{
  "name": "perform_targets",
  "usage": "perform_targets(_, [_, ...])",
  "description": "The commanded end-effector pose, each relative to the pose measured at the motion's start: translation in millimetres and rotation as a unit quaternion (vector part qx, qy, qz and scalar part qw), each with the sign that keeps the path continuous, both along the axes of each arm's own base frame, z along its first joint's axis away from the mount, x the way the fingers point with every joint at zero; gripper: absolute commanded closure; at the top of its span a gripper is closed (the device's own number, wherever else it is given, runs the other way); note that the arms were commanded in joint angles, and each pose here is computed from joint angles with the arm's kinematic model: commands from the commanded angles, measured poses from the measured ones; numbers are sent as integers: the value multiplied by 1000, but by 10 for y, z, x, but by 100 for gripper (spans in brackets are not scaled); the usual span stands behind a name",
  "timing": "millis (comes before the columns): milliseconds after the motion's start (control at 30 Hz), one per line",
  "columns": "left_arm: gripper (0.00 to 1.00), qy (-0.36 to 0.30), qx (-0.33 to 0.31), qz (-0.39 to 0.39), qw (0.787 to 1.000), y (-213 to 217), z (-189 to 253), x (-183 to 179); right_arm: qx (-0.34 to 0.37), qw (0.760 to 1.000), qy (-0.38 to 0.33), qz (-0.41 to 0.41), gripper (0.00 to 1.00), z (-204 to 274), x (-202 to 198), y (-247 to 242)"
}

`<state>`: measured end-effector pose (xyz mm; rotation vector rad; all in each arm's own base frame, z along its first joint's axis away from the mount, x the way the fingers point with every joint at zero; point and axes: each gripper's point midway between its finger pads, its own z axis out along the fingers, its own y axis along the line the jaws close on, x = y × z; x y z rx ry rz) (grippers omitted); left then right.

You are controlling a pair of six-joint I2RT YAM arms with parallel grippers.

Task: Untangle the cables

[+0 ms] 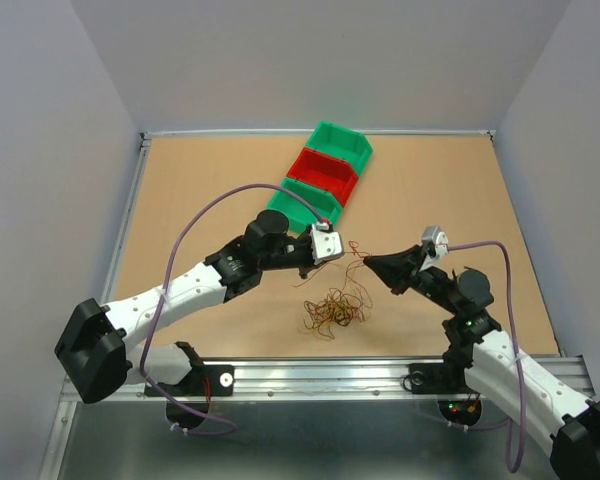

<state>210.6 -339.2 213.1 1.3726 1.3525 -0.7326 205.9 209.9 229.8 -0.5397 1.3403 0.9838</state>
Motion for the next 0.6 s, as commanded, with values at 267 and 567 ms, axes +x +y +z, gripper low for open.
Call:
perform_targets(267, [100,-3,-28,39,999,-143,609,252,24,995,-58,-79,8,348,228,-174])
perform_targets(567, [100,0,-7,45,999,-281,910,382,28,992,-62,-104,7,351,359,-206])
